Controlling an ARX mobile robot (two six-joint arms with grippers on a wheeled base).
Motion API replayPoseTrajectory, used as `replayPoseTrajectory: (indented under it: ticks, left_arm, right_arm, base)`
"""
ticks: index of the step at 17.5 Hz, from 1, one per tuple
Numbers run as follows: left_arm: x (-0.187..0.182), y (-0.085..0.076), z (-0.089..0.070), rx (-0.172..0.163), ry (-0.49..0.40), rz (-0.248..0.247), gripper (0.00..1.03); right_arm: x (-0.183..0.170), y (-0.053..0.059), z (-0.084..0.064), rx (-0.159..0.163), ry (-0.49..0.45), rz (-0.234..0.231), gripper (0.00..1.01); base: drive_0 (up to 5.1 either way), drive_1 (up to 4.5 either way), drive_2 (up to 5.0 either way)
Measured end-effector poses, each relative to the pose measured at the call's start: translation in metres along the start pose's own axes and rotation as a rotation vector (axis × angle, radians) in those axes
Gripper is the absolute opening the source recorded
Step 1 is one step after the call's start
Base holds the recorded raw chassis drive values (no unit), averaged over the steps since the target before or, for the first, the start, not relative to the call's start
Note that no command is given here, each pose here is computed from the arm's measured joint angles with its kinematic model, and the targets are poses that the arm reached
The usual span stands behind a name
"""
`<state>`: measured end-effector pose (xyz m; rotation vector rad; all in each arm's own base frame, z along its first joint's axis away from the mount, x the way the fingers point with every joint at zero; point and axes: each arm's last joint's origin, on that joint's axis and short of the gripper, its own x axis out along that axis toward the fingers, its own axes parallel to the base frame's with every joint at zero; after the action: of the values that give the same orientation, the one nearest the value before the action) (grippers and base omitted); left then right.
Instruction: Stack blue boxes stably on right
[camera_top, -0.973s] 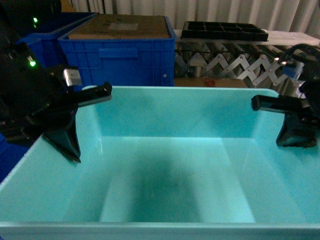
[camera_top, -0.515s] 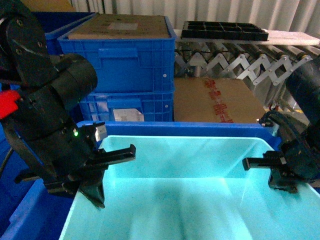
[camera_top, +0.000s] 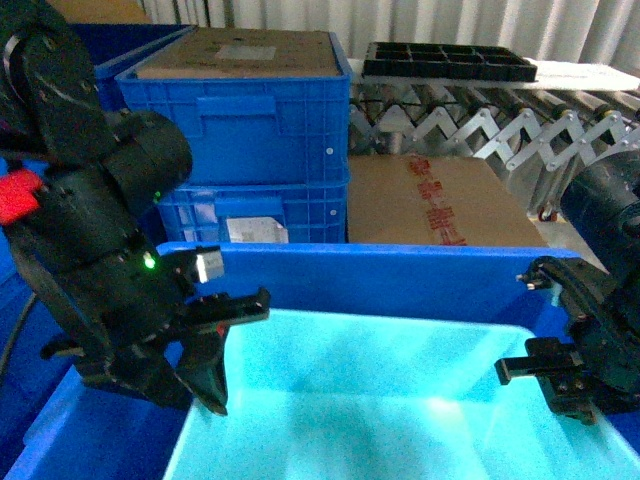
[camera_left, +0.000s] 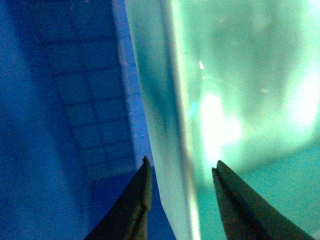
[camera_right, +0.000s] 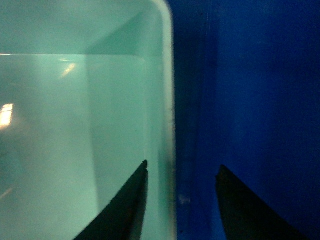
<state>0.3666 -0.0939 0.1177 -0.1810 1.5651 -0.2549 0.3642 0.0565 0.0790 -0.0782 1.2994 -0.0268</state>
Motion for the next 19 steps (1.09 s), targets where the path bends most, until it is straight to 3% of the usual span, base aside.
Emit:
replayPoseTrajectory:
  ticks: [2,3,5,6,7,9,10,11,12,13,14,15,16,18,19]
  left_arm:
    - [-0.032,0.009,-0.006,-0.043,-0.028,-0.001,0.55]
    - [-0.049,0.013,-0.015,-0.081,-0.039,-0.003,0.65]
    - [-0.08,0.022,-0.036,-0.146,-0.07,-0.028,0.85]
    - [-0.095,0.019,-0.049,-0.162,-0.11,-0.064,0.98]
    - [-0.106,0.014,-0.058,-0.185,-0.136,-0.114,0.99]
    - [-0.112,0.008,-0.062,-0.218,-0.148,-0.14,0.98]
    - [-0.104,0.009,-0.056,-0.17,-0.282,-0.118,0.95]
    - [-0.087,0.015,-0.059,-0.025,-0.646,0.028,0.85]
    - [-0.073,0.028,-0.081,0.034,-0.887,0.165,0.74]
    - [-0.068,0.038,-0.099,0.073,-1.089,0.243,0.63]
    - [-0.075,0.043,-0.113,0.108,-1.304,0.253,0.5]
    - [-0.083,0.044,-0.125,0.134,-1.452,0.248,0.39]
    - [-0.09,0.044,-0.139,0.158,-1.56,0.239,0.26]
    - [-0.082,0.052,-0.162,0.162,-1.554,0.244,0.01]
    - [-0.079,0.055,-0.17,0.16,-1.541,0.25,0.01]
  right_arm:
    - [-0.028,-0.011,0.0,0.075,0.003,-0.015,0.56]
    - [-0.05,-0.018,-0.003,0.124,-0.011,-0.013,0.67]
    - [-0.082,-0.027,-0.017,0.201,-0.012,-0.011,0.87]
    - [-0.095,-0.027,-0.031,0.252,0.002,0.016,0.99]
    - [-0.103,-0.023,-0.041,0.286,0.012,0.05,0.98]
    - [-0.109,-0.017,-0.042,0.334,-0.007,0.076,0.98]
    - [-0.095,-0.015,-0.038,0.318,-0.202,0.094,0.94]
    - [-0.077,-0.017,-0.046,0.255,-0.476,0.085,0.83]
    - [-0.063,-0.022,-0.075,0.184,-0.636,0.07,0.72]
    - [-0.062,-0.029,-0.102,0.126,-0.778,0.049,0.61]
    - [-0.079,-0.034,-0.108,0.109,-0.987,0.044,0.5]
    - [-0.111,-0.04,-0.104,0.114,-1.243,0.044,0.37]
    - [-0.127,-0.042,-0.11,0.107,-1.355,0.042,0.24]
    - [-0.114,-0.046,-0.139,0.082,-1.246,0.028,0.01]
    - [-0.117,-0.05,-0.146,0.084,-1.255,0.027,0.02]
  base:
    - [0.0,0.0,0.0]
    - [0.0,0.0,0.0]
    - [0.0,0.0,0.0]
    - [0.0,0.0,0.0]
    - [0.0,0.0,0.0]
    - [0.0,0.0,0.0]
    - [0.0,0.0,0.0]
    - [0.0,0.0,0.0]
    - [0.0,0.0,0.0]
    - [0.0,0.0,0.0]
    - [0.0,0.0,0.0]
    - [0.0,0.0,0.0]
    - [0.0,0.0,0.0]
    - [0.0,0.0,0.0]
    - [0.0,0.0,0.0]
